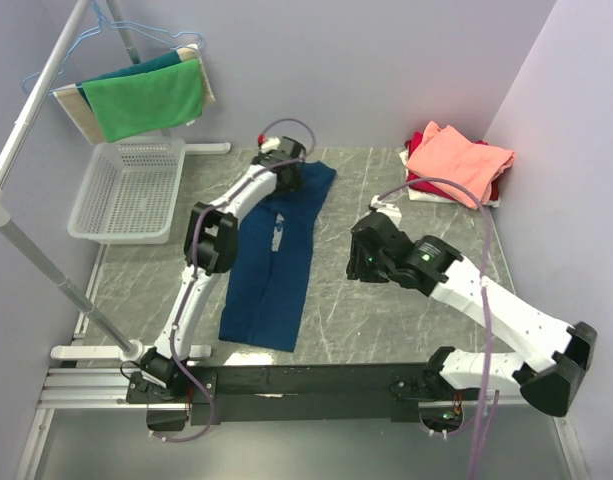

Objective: Fold and stack the t-shirts
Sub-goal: Fold the tshirt

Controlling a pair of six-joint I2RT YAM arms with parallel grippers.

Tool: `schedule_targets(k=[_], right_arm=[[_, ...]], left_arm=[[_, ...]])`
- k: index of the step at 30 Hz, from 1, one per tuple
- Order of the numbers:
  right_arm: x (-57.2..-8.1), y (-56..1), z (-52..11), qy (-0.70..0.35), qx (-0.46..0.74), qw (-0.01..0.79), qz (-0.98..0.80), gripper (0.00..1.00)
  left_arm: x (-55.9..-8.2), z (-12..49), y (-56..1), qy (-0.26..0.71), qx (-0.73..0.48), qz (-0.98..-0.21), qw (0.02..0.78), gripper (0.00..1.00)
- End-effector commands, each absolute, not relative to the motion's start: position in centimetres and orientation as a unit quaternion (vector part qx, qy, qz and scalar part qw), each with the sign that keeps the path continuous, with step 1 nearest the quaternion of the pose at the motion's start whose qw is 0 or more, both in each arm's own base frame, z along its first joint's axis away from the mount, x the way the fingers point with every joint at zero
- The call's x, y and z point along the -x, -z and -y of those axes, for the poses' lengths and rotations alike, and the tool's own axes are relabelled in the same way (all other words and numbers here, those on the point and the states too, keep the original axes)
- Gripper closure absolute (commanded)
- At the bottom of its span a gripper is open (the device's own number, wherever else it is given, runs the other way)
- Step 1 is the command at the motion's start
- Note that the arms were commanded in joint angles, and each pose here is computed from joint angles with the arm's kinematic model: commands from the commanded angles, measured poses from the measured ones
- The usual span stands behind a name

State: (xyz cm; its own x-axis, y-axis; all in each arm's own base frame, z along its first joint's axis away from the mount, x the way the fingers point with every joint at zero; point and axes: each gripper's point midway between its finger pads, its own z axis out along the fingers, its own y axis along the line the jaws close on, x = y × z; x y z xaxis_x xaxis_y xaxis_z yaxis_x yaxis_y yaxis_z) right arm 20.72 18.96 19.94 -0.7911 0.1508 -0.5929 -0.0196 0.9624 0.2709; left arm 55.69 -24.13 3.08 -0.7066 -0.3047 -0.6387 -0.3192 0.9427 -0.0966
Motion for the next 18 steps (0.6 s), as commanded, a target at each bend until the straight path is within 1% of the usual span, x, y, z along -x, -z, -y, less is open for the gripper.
schedule_targets(k=[1,3,4,7,8,10,11,12,13,15,16,18], right_arm=[[-20.4,-17.5,-19.2,-0.105,-0.007,0.282,-0.954,0.52],[-20.5,-16.4,-19.5,-0.092,0.005,0.264,-0.960,0.52],[-20.6,-16.0,-19.8,-0.092,0.011,0.258,-0.962,0.51],[-20.9,-14.6,-21.5,-0.096,0.049,0.233,-0.967,0.51],[-21.0,-13.5,-22.2,-0.091,0.064,0.217,-0.970,0.52],[-21.6,-13.2,-23.6,-0.089,0.094,0.214,-0.968,0.52],[-21.4,-11.8,-24.5,-0.073,0.116,0.199,-0.970,0.52],[-21.8,-12.1,-25.4,-0.069,0.138,0.204,-0.967,0.52],[-22.0,-10.5,-25.9,-0.042,0.154,0.192,-0.968,0.52],[-22.0,-10.5,-28.1,-0.035,0.191,0.191,-0.962,0.54],[-21.9,-9.1,-28.9,-0.024,0.204,0.178,-0.962,0.54],[-21.6,-9.1,-31.4,-0.042,0.229,0.176,-0.956,0.55]], left_arm=[[-57.8,23.1,-1.1,0.043,0.150,-0.932,0.328,0.07],[-59.5,23.9,-3.7,0.085,0.136,-0.918,0.362,0.06],[-59.6,24.5,-4.4,0.101,0.112,-0.918,0.366,0.05],[-60.8,25.5,-9.2,0.139,0.083,-0.896,0.413,0.03],[-61.0,25.5,-12.0,0.149,0.080,-0.885,0.433,0.02],[-61.2,25.4,-14.6,0.163,0.076,-0.873,0.454,0.01],[-61.1,24.9,-17.5,0.170,0.081,-0.861,0.473,0.01],[-61.0,24.4,-18.7,0.171,0.086,-0.856,0.481,0.00],[-60.6,23.7,-21.1,0.175,0.091,-0.846,0.495,0.01],[-60.1,22.6,-22.8,0.168,0.101,-0.840,0.506,0.00],[-59.5,21.7,-24.1,0.164,0.109,-0.837,0.511,0.01],[-58.4,20.4,-24.3,0.141,0.119,-0.845,0.503,0.01]])
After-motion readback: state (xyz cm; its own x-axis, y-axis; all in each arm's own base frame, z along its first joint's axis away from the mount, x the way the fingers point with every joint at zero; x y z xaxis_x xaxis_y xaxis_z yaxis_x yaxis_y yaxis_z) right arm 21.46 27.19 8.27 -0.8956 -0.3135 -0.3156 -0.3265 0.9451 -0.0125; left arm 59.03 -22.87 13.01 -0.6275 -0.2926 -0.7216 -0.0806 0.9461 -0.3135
